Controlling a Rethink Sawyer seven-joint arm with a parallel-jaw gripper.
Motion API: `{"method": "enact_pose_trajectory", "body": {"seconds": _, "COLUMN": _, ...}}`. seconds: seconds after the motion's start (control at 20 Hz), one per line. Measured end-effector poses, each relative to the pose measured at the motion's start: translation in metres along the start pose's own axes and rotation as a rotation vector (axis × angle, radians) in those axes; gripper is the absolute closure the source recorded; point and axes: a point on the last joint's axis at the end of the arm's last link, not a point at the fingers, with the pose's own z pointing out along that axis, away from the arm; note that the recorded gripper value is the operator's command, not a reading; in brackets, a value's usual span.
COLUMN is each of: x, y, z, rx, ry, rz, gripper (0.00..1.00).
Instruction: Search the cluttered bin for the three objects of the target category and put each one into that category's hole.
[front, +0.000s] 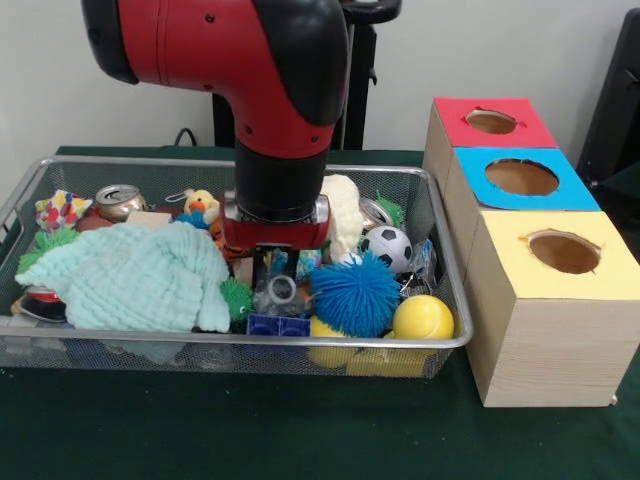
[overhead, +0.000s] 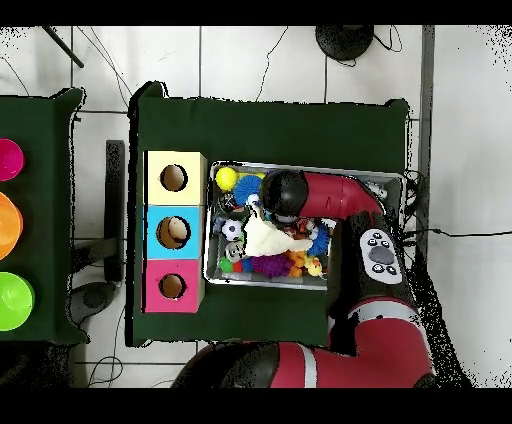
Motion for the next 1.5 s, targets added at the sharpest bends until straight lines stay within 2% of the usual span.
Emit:
{"method": "enact_pose_trajectory", "body": {"seconds": 0.15, "x": 0.004, "y": -0.003, "z": -0.004, "rx": -0.015, "ry": 0.001, "rz": 0.011, "gripper": 1.0}}
{"method": "enact_pose_trajectory", "body": {"seconds": 0.5, "x": 0.002, "y": -0.045, "z": -0.021, "rx": -0.046, "ry": -0.024, "rz": 0.08, "gripper": 1.0}}
{"method": "enact_pose_trajectory", "body": {"seconds": 0.8, "x": -0.001, "y": -0.068, "z": -0.044, "rx": -0.047, "ry": -0.038, "rz": 0.109, "gripper": 1.0}}
{"method": "enact_pose_trajectory", "body": {"seconds": 1.0, "x": -0.006, "y": -0.08, "z": -0.065, "rx": -0.044, "ry": -0.021, "rz": 0.121, "gripper": 1.0}}
{"method": "enact_pose_trajectory", "body": {"seconds": 1.3, "x": -0.006, "y": -0.076, "z": -0.095, "rx": -0.04, "ry": 0.02, "rz": 0.11, "gripper": 1.0}}
{"method": "enact_pose_trajectory", "body": {"seconds": 1.5, "x": -0.009, "y": -0.065, "z": -0.136, "rx": -0.032, "ry": 0.038, "rz": 0.093, "gripper": 1.0}}
